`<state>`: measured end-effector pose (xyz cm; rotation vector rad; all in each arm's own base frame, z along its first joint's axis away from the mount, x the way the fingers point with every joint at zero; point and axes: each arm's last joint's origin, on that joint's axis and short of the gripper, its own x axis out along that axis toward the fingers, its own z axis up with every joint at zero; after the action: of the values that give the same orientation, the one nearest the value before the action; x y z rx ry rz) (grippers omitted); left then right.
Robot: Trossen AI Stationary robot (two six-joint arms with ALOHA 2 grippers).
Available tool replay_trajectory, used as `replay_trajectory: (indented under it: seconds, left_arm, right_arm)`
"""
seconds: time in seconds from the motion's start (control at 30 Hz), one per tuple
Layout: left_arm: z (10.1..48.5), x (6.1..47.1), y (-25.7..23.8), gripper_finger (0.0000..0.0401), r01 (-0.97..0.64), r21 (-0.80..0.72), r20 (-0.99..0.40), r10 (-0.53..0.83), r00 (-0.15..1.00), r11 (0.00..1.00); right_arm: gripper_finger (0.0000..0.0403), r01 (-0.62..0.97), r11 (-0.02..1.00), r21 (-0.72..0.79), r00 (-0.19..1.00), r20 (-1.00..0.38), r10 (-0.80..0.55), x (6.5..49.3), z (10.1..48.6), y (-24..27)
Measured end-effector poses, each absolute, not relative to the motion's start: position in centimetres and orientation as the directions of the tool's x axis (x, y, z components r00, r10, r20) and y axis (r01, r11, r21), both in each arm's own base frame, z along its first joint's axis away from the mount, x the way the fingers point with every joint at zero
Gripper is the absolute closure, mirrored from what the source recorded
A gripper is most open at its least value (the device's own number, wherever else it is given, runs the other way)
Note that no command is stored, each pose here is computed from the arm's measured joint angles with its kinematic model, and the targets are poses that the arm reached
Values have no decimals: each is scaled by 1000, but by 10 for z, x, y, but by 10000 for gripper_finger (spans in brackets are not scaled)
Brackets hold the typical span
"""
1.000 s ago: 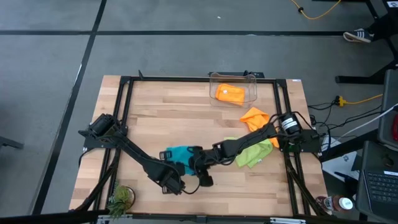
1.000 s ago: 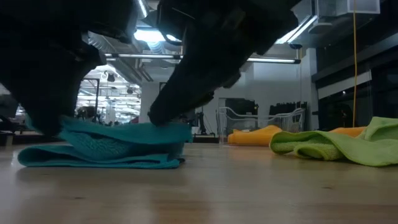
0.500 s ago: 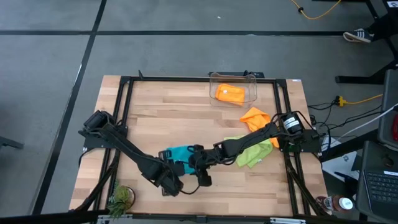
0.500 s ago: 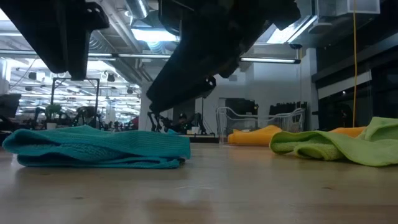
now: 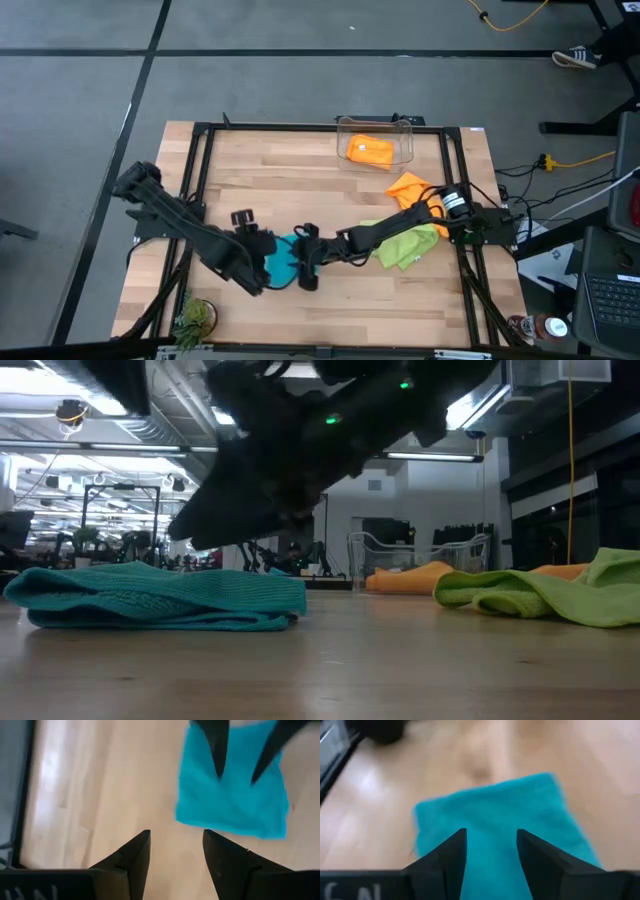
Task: Fold microfiber towels
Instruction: Put the blue microfiber cloth into the transparent bin
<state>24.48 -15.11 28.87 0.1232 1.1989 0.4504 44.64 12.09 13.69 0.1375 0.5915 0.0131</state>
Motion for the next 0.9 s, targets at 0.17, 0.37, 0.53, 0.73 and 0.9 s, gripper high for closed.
replay_trajectory:
  seconds: [0.17,0.37,0.53,0.73,0.9]
  left_arm:
    - [305,238,-142,228,-328,333,-813,446,375,884]
    - [305,240,-140,228,-344,345,-793,467,390,873]
    - [304,241,-142,228,-343,353,-786,475,397,870]
    - [304,239,-145,228,-331,352,-786,469,403,875]
    - [304,237,-151,228,-315,345,-785,456,419,884]
  right_arm:
    - [236,176,972,154,846,-528,-69,462,130,122]
    - [243,249,954,166,819,-563,-115,473,96,125]
    - [247,201,976,85,810,-574,-117,477,75,124]
    - [247,-409,884,227,667,-586,459,481,70,109]
    - [247,-650,723,233,501,-584,638,474,71,94]
